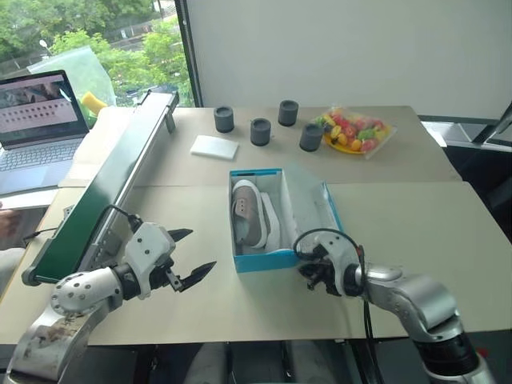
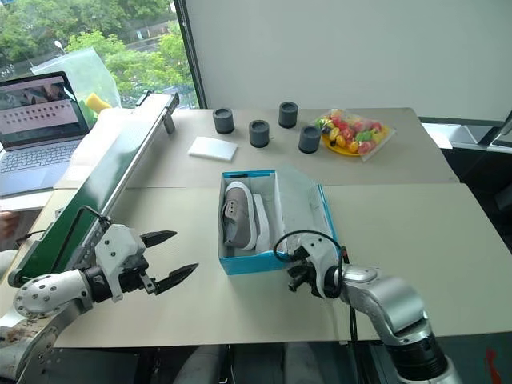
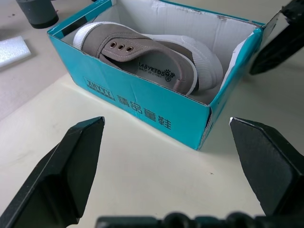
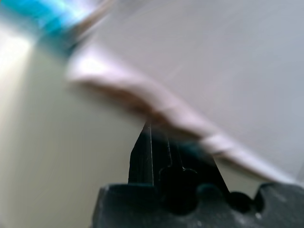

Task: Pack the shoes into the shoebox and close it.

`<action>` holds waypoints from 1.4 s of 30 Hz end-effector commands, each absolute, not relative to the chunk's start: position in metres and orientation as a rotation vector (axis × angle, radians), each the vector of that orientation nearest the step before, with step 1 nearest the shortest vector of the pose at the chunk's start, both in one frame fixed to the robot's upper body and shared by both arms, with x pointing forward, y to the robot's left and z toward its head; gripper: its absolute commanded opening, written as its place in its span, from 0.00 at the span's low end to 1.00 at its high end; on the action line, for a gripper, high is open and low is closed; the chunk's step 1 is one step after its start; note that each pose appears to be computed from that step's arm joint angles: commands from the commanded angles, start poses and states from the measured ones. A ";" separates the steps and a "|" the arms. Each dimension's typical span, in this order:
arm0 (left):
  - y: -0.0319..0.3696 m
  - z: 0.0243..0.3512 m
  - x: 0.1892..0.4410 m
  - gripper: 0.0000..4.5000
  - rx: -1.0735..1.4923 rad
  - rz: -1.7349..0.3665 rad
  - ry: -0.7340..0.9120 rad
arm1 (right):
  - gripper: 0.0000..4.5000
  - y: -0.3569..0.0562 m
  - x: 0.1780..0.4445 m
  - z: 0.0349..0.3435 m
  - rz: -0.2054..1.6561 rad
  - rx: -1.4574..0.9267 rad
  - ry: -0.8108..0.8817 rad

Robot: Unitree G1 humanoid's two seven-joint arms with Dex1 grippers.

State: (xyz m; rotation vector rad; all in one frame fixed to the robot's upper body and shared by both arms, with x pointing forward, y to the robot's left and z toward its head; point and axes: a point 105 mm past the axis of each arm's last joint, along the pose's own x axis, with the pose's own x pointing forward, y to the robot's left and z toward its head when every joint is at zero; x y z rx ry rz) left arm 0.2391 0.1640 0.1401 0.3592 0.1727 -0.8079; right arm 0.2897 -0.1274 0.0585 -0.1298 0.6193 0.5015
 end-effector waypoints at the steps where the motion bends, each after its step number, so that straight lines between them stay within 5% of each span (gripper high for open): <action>1: 0.162 0.149 0.241 1.00 0.378 -0.831 0.146 | 0.00 -0.154 0.314 0.082 0.242 -0.136 0.473; 9: 0.159 0.152 0.245 1.00 0.381 -0.850 0.138 | 0.00 -0.212 0.323 0.089 -0.230 -0.075 0.355; 14: 0.158 0.152 0.246 1.00 0.382 -0.852 0.139 | 0.00 -0.211 0.338 0.100 -0.298 0.296 0.204; 18: 0.158 0.152 0.246 1.00 0.383 -0.845 0.136 | 0.00 -0.176 0.354 0.121 -0.103 0.755 0.098; 23: 0.159 0.152 0.245 1.00 0.385 -0.830 0.133 | 0.00 -0.136 0.344 0.208 0.463 1.318 -0.152; 27: 0.160 0.152 0.245 1.00 0.384 -0.816 0.134 | 0.00 -0.115 0.316 0.249 0.801 1.225 -0.209; 32: 0.160 0.152 0.244 1.00 0.380 -0.800 0.135 | 0.00 -0.058 0.274 0.248 1.202 0.720 -0.027; 37: 0.161 0.151 0.244 1.00 0.381 -0.792 0.137 | 0.00 -0.032 0.299 0.230 1.169 0.384 0.087; 42: 0.160 0.150 0.243 1.00 0.373 -0.782 0.136 | 0.00 0.003 0.363 0.223 0.982 0.173 0.085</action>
